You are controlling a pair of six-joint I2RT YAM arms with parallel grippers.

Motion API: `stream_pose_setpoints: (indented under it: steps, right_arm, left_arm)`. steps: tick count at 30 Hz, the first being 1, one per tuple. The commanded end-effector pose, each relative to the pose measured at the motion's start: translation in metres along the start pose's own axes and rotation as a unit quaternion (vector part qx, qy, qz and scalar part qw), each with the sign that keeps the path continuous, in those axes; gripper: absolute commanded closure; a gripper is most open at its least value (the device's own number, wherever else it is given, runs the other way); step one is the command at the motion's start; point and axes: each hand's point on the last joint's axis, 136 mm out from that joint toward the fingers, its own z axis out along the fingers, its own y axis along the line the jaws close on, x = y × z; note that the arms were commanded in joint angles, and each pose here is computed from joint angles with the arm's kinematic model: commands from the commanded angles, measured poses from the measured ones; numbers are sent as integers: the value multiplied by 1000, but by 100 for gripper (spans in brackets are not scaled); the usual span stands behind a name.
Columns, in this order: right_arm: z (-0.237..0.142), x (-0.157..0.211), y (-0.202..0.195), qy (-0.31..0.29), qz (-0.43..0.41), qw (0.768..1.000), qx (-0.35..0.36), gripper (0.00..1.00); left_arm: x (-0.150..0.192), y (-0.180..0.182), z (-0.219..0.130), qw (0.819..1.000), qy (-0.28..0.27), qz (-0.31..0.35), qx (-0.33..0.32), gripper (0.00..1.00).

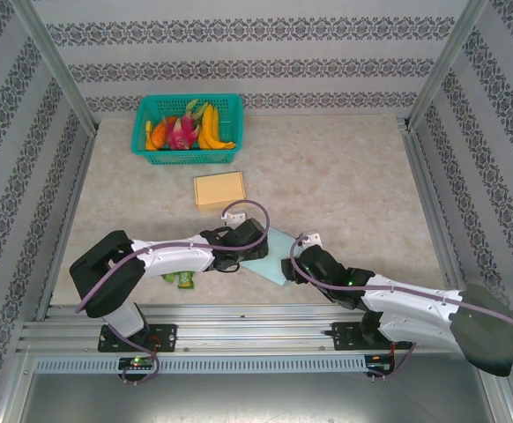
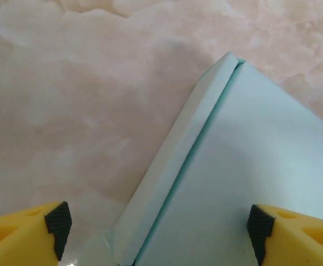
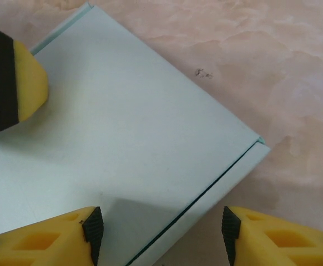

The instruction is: Fold the paper box

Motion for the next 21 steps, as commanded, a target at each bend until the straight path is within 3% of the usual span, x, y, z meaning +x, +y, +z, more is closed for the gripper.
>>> stream_pose_setpoints:
  steps: [1, 11, 21]
  right_arm:
    - [-3, -13, -7, -32, 16, 999, 11, 37]
    - [-2, -30, -18, -69, 68, 995, -1, 33]
    - [23, -19, -12, -26, 65, 998, -5, 34]
  left_arm:
    - [-1, 7, 1, 999, 8, 27, -20, 15]
    - [-3, 13, -3, 999, -2, 27, -25, 15]
    - [-4, 13, -12, 1000, -6, 21, -11, 14]
